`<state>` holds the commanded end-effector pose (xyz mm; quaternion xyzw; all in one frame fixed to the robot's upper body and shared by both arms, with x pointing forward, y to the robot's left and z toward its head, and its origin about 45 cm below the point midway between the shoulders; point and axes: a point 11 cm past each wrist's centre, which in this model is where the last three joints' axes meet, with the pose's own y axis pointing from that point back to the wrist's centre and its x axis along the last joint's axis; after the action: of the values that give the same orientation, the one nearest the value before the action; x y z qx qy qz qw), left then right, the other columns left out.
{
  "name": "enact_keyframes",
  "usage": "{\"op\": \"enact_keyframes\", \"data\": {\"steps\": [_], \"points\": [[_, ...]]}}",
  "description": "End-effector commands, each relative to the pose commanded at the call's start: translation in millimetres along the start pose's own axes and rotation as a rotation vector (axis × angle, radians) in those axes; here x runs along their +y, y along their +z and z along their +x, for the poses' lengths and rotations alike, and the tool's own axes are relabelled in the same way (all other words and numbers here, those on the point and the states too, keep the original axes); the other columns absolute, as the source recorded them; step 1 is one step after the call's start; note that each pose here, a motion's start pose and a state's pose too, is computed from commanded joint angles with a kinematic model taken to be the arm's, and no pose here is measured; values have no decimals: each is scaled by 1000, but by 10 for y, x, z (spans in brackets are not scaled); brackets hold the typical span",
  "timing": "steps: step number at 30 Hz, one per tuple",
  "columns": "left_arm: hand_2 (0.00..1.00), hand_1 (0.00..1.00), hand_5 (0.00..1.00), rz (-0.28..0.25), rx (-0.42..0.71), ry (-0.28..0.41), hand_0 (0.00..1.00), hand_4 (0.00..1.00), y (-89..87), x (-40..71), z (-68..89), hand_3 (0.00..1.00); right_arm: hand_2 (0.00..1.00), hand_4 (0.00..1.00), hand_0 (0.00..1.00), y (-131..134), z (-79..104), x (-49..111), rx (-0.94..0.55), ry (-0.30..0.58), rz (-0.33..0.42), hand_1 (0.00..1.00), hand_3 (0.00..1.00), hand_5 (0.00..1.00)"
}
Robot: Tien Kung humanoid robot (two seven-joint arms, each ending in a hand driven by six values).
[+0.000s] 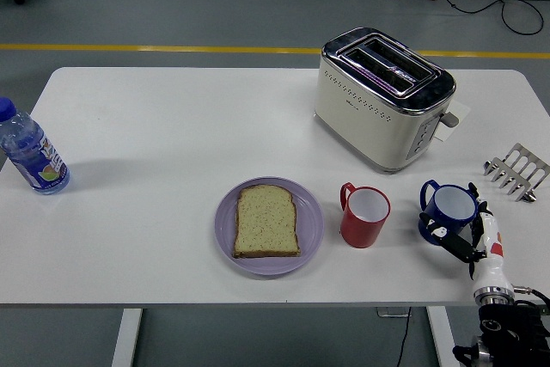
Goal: Pick up the cup,pour liquid into bread,place the cup on the desk
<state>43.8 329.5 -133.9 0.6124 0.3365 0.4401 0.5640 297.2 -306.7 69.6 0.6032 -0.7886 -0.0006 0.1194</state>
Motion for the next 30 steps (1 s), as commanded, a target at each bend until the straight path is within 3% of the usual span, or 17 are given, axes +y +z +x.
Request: {"op": "enact_keyframes", "data": {"steps": [18,30], "points": [[655,646,839,-6,5,1,636,319,32,1,6,550,984,973,998,25,-41,-79,-9,27,0,880,998,172],[655,646,838,-6,6,0,636,319,31,1,5,549,930,972,975,74,-33,-102,-27,43,-5,839,998,181]]}}
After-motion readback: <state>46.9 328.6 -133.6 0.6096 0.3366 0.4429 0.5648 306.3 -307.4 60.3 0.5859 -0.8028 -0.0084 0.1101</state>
